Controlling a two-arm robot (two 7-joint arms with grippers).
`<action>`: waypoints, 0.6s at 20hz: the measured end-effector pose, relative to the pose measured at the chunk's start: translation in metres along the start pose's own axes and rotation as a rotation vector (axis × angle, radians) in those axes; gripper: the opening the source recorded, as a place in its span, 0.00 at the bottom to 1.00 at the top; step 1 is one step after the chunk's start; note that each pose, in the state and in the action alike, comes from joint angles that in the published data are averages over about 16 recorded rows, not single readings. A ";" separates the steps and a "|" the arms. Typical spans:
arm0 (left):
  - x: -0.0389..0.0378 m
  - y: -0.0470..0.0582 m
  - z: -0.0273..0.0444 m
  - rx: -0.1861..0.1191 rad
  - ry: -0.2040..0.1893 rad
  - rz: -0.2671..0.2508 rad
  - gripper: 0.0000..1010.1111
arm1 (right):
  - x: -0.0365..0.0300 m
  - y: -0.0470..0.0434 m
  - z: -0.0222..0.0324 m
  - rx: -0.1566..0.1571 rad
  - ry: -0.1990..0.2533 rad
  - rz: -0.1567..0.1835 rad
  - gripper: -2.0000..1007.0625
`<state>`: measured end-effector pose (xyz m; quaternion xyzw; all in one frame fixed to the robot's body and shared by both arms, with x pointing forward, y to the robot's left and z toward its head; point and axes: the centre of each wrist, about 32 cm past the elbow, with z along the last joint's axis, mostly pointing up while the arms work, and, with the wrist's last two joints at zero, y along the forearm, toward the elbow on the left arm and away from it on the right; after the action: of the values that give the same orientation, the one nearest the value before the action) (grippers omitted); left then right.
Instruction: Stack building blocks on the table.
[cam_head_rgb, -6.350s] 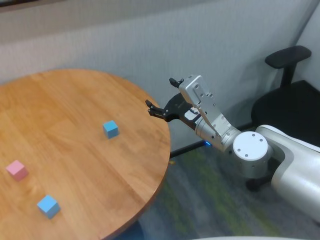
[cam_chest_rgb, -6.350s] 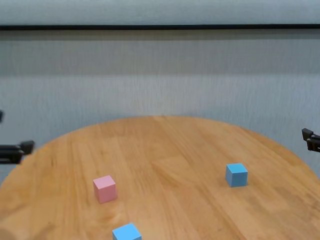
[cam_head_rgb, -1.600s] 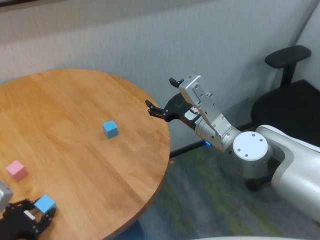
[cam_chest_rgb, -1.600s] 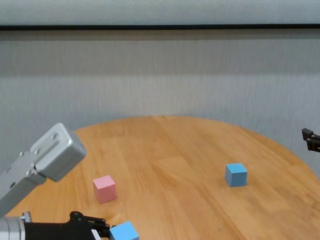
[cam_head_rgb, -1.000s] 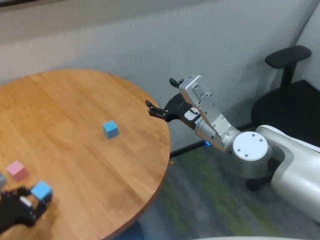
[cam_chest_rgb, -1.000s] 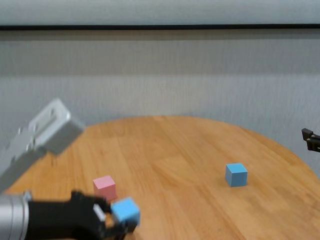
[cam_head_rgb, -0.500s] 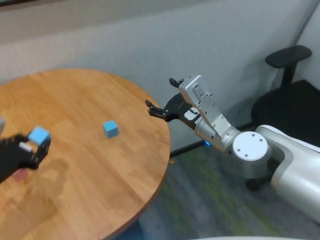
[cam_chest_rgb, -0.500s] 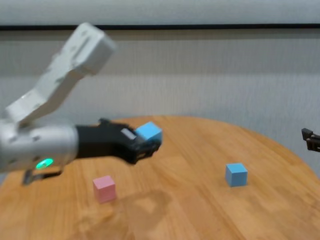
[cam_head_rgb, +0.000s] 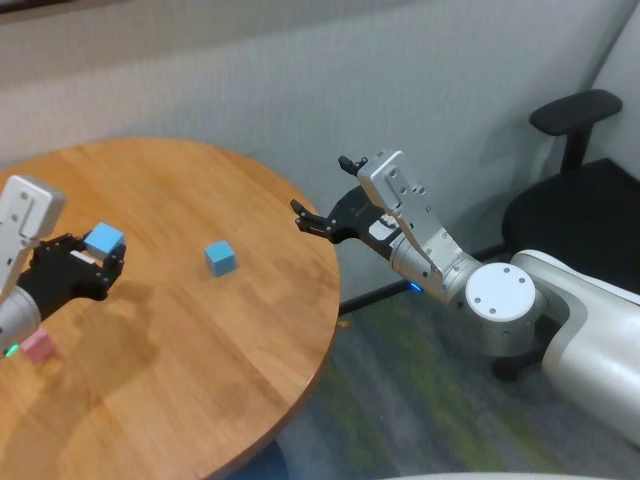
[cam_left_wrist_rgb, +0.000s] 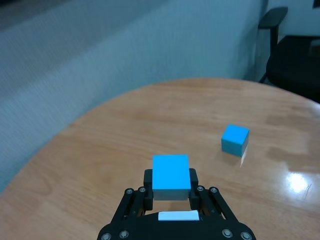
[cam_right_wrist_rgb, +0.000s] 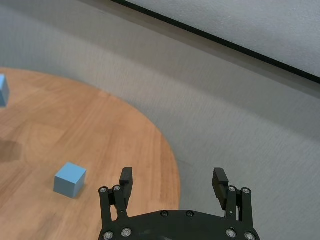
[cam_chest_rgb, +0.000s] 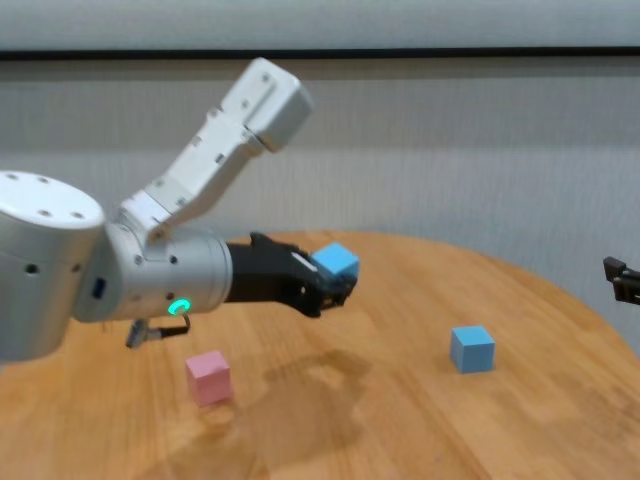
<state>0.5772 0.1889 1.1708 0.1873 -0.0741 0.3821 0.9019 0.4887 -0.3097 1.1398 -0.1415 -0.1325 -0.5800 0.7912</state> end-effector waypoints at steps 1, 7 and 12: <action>-0.0003 -0.004 -0.0004 0.007 0.001 0.001 0.39 | 0.0000 0.0000 0.0000 0.000 0.000 0.000 1.00; -0.0014 -0.020 -0.0084 0.050 0.014 0.007 0.39 | 0.0000 0.0000 0.0000 0.000 0.000 0.000 1.00; -0.0010 -0.029 -0.0174 0.075 0.026 0.011 0.39 | 0.0000 0.0000 0.0000 0.000 0.000 0.000 1.00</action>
<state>0.5974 0.1764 1.1463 0.2156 -0.0489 0.3922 0.8929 0.4886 -0.3097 1.1398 -0.1416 -0.1325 -0.5800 0.7912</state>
